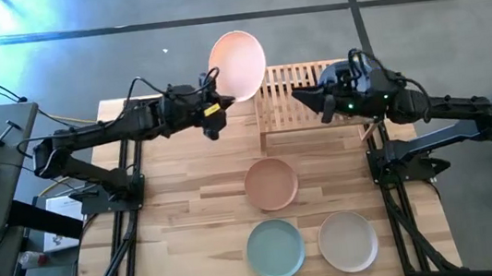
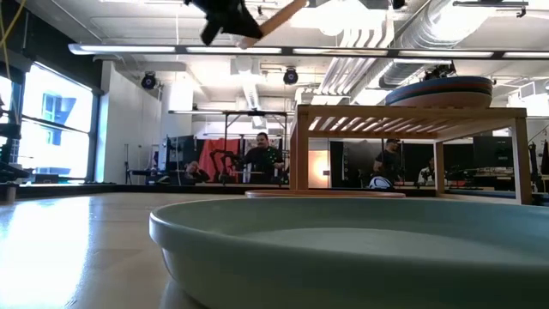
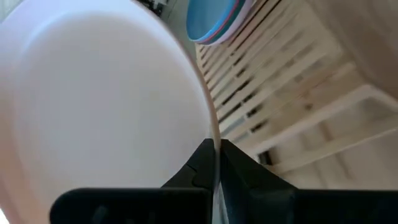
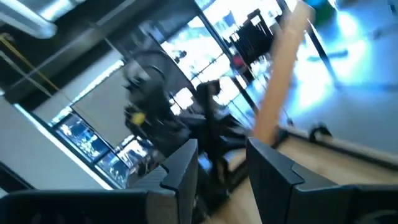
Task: Place and stack plates onto a shelf
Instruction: Put the light orange plate on the shelf
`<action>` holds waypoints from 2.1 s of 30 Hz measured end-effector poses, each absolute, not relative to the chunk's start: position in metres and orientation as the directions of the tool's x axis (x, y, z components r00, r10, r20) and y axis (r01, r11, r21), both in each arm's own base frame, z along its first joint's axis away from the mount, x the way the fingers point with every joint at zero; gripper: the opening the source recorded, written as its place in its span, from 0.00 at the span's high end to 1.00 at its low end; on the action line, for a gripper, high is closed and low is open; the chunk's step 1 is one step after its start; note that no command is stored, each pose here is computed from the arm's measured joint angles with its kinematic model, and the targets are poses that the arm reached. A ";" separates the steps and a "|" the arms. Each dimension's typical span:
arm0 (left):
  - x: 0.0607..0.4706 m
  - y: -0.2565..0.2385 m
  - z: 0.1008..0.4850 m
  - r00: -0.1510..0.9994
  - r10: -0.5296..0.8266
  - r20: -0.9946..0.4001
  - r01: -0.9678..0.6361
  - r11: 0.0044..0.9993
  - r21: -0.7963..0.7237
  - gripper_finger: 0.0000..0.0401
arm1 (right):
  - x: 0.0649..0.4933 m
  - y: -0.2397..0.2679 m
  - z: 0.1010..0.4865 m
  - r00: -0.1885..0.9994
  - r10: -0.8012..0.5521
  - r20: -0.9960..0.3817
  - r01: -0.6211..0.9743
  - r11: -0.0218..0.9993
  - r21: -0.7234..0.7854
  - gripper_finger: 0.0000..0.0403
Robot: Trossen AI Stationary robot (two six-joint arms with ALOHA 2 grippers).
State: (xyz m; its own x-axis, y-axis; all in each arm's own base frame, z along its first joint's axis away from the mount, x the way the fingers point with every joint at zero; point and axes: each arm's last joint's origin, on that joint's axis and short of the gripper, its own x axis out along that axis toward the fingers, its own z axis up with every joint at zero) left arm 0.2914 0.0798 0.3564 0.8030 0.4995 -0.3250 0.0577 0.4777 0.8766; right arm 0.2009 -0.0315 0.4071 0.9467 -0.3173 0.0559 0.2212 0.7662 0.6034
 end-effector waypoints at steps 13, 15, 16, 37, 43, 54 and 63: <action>0.329 0.100 0.313 0.755 0.521 -0.398 0.173 0.428 0.887 1.00 | 0.198 -0.037 0.415 0.906 -0.401 0.136 0.255 0.773 0.580 0.71; 0.330 0.098 0.310 0.740 0.532 -0.412 0.190 0.422 0.887 1.00 | 0.198 -0.040 0.410 0.897 -0.433 0.083 0.303 0.743 0.597 0.71; 0.331 0.097 0.308 0.732 0.539 -0.417 0.196 0.420 0.886 1.00 | 0.198 -0.042 0.407 0.894 -0.444 0.057 0.322 0.727 0.606 0.71; 0.329 0.062 0.291 0.673 0.456 -0.583 0.412 0.424 0.807 1.00 | 0.232 -0.058 0.353 0.799 -0.505 -0.327 0.586 0.531 0.612 0.71; 0.326 0.052 0.286 0.640 0.441 -0.630 0.475 0.417 0.775 1.00 | 0.237 -0.059 0.339 0.761 -0.496 -0.418 0.641 0.473 0.605 0.71; 0.327 0.040 0.285 0.642 0.426 -0.637 0.497 0.401 0.769 1.00 | 0.249 -0.061 0.326 0.733 -0.484 -0.477 0.675 0.440 0.592 0.71; 0.327 0.039 0.285 0.644 0.424 -0.637 0.500 0.398 0.770 0.98 | 0.248 -0.061 0.325 0.728 -0.480 -0.490 0.679 0.407 0.611 0.92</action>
State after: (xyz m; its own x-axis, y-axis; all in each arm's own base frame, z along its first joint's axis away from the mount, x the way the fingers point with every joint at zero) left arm 0.3267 0.0393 0.2850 0.6443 0.4236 -0.6368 0.4995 0.3975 0.7697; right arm 0.2477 -0.0605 0.3245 0.7277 -0.4802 -0.4898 0.6794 0.4066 0.6109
